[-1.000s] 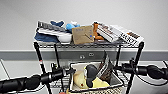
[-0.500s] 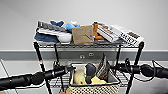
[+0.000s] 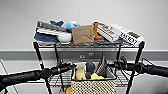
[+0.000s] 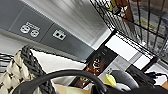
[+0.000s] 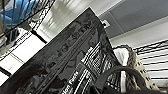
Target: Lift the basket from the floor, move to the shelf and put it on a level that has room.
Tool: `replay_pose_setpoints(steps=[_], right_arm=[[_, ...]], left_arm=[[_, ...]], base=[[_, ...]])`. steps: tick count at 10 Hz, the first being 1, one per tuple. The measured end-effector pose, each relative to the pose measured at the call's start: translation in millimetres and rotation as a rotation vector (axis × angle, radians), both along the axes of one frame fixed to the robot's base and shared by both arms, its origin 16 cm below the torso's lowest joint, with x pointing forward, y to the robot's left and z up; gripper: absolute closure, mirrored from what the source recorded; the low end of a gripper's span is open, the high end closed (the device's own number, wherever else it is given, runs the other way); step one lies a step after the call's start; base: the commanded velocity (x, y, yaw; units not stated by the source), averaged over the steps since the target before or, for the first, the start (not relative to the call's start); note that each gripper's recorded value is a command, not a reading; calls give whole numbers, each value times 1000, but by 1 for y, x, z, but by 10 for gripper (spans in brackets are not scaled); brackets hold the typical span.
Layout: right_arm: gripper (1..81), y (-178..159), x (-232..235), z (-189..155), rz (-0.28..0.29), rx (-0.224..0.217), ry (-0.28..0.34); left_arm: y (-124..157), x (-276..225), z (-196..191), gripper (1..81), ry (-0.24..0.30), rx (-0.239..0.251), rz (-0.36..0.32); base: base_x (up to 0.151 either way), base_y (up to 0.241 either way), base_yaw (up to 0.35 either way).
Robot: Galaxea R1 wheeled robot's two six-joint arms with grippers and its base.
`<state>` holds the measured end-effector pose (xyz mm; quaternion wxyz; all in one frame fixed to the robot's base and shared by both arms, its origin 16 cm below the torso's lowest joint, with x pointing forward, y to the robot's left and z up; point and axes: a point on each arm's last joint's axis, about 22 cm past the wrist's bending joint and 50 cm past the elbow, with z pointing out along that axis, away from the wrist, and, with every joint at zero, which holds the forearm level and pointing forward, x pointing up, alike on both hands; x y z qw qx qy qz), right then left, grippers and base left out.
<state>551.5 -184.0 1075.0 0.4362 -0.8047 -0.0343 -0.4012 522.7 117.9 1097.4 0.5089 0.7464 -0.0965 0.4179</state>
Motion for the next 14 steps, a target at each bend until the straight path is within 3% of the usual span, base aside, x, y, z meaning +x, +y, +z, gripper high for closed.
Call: replay_pose_setpoints(steps=[3, 8, 14], right_arm=[[811, 9, 36, 8, -29, -14, -24], [811, 0, 80, 4, -102, -48, -23], [811, -1, 120, -6, -175, -69, -23]], left_arm=[[3, 42, 6, 811, -29, 48, 44], [-5, 87, -12, 811, 6, 132, 82], [-10, 133, -33, 811, 34, 195, 148]], base=[[0, 0, 0], [0, 0, 0], [0, 0, 0]])
